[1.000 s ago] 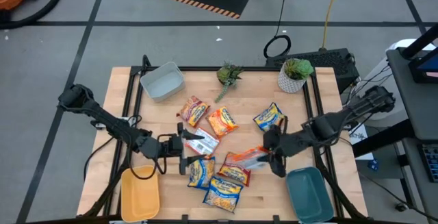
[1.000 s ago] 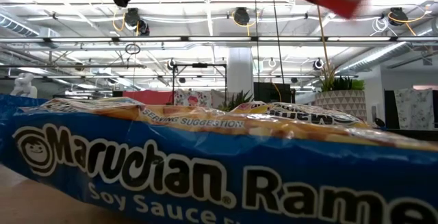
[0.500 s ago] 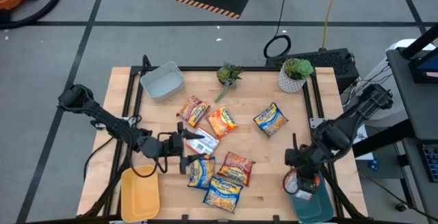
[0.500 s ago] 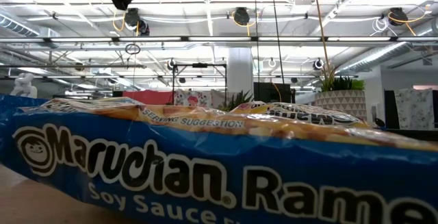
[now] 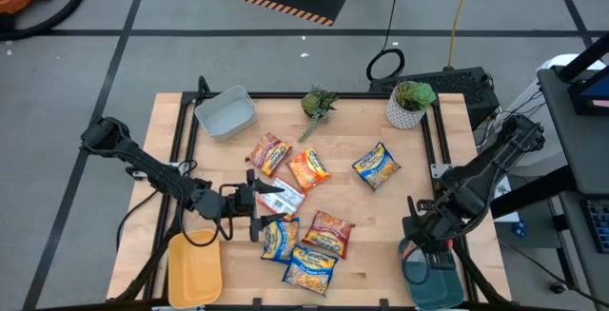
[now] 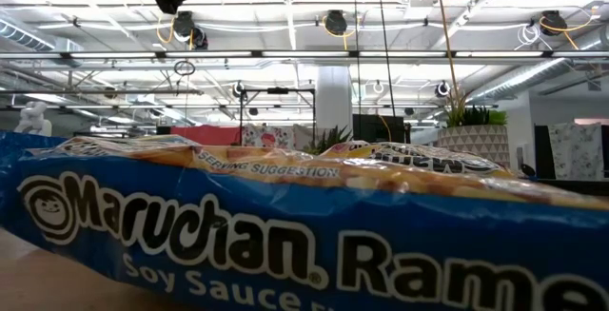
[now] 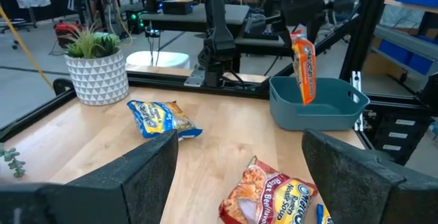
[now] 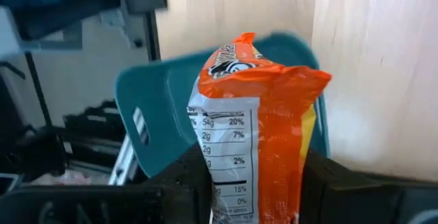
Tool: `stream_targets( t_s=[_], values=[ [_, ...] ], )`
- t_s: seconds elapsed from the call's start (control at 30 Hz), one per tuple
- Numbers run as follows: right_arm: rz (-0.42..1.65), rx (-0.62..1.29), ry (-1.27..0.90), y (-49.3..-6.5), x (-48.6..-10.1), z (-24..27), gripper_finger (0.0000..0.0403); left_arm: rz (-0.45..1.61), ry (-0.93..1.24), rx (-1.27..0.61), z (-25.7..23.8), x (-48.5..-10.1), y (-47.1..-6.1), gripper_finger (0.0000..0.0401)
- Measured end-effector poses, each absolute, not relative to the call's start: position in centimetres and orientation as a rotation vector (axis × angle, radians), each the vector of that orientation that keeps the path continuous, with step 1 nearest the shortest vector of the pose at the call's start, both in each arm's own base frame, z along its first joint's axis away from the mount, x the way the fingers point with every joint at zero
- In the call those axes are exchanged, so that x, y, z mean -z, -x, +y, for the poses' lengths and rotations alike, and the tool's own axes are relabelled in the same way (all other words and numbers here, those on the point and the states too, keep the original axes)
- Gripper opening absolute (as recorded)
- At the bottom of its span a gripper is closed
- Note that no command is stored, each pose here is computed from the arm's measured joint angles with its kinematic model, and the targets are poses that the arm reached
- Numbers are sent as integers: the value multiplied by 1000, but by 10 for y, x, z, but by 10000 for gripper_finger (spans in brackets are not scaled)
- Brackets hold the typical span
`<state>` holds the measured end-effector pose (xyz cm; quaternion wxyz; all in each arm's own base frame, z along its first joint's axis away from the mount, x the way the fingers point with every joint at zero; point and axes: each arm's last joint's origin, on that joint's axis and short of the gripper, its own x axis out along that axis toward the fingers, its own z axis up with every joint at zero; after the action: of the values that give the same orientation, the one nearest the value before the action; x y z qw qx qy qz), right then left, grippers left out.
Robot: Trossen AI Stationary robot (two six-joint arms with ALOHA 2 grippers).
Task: Sort Maruchan noodles
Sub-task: Put the right orange noodle pack into the blue bin
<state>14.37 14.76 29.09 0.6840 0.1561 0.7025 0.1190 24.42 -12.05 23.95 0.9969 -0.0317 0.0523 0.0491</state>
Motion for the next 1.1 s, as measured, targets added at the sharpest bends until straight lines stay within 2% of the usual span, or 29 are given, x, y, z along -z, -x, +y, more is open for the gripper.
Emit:
stream_targets(
  t_s=[0.5, 0.8, 1.1],
  values=[
    [1644, -231, -271, -137, -266, 144, 119, 106, 63, -99, -120, -239, -244, 317],
    [1523, -230, -160, -142, -265, 143, 121, 111, 60, -100, -120, -239, -244, 317],
    [1496, -230, -115, -143, -265, 143, 153, 111, 60, -100, -120, -239, -244, 317]
  ],
)
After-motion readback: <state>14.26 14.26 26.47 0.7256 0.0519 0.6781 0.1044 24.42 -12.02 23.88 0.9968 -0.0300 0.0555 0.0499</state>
